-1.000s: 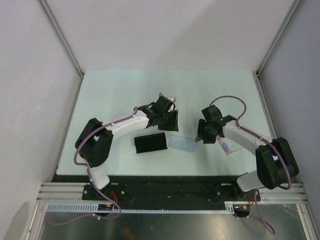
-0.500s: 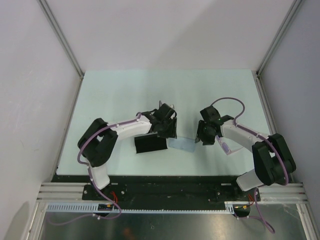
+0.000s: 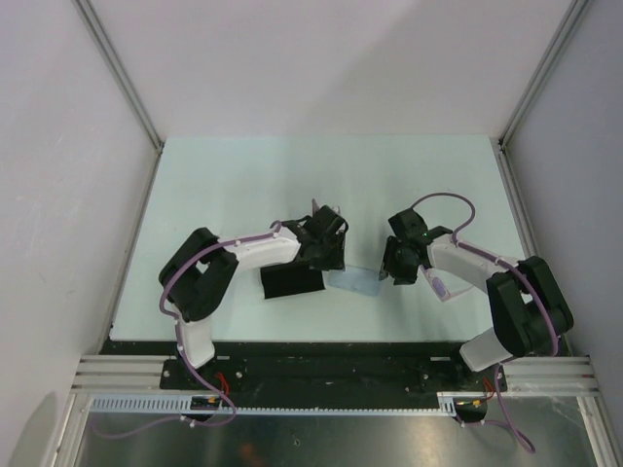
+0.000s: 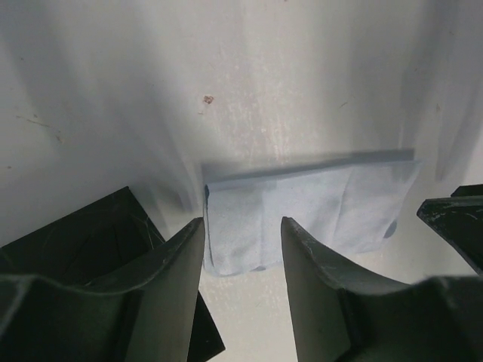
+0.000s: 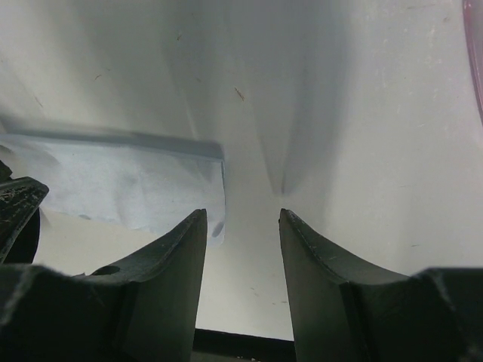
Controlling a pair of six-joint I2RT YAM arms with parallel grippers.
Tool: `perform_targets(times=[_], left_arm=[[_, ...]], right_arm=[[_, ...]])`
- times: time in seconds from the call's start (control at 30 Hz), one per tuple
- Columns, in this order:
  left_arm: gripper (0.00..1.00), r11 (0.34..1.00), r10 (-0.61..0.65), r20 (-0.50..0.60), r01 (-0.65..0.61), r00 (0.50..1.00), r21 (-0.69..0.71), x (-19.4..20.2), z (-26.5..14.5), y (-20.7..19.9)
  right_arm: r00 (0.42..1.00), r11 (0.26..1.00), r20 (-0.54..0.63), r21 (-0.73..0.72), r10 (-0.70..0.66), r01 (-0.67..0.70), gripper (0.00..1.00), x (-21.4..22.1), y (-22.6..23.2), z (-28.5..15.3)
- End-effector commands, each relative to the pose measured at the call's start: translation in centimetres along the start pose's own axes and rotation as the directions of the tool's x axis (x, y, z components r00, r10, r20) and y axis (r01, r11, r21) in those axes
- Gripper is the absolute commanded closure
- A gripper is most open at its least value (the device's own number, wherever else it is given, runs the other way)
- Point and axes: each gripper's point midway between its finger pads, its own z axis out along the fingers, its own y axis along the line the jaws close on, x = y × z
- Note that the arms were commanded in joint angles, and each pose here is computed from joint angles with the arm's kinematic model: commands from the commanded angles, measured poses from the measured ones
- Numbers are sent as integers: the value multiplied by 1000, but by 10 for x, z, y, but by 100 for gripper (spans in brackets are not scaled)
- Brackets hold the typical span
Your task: Organize the sunglasses
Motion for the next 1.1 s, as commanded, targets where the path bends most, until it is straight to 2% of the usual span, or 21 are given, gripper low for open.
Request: perform_targets(times=[0.0, 0.17, 0.33, 0.4, 0.57, 0.77, 1.07], left_arm=[[48, 984, -6, -10, 4, 1000, -180, 9, 2, 36], [47, 981, -1, -37, -6, 999, -195, 14, 6, 40], [47, 990, 22, -73, -32, 997, -139, 17, 8, 27], [49, 992, 26, -78, -36, 997, -123, 17, 9, 22], [61, 994, 24, -95, -34, 995, -101, 19, 10, 17], [62, 996, 19, -134, -30, 991, -87, 30, 13, 18], [65, 995, 15, -127, -27, 992, -93, 29, 14, 19]], right_arm=[[1000, 1000, 17, -2, 21, -21, 52, -3, 3, 3], [1000, 1000, 17, -6, 23, -22, 52, -2, 4, 4], [1000, 1000, 16, -7, 23, -23, 52, -1, 4, 4], [1000, 1000, 11, -4, 20, -20, 52, 0, 4, 5], [1000, 1000, -2, 16, 21, -20, 52, 4, 0, 7], [1000, 999, -14, 28, 18, -18, 52, 9, -3, 8], [1000, 998, -8, 69, 14, -13, 52, 12, -9, 13]])
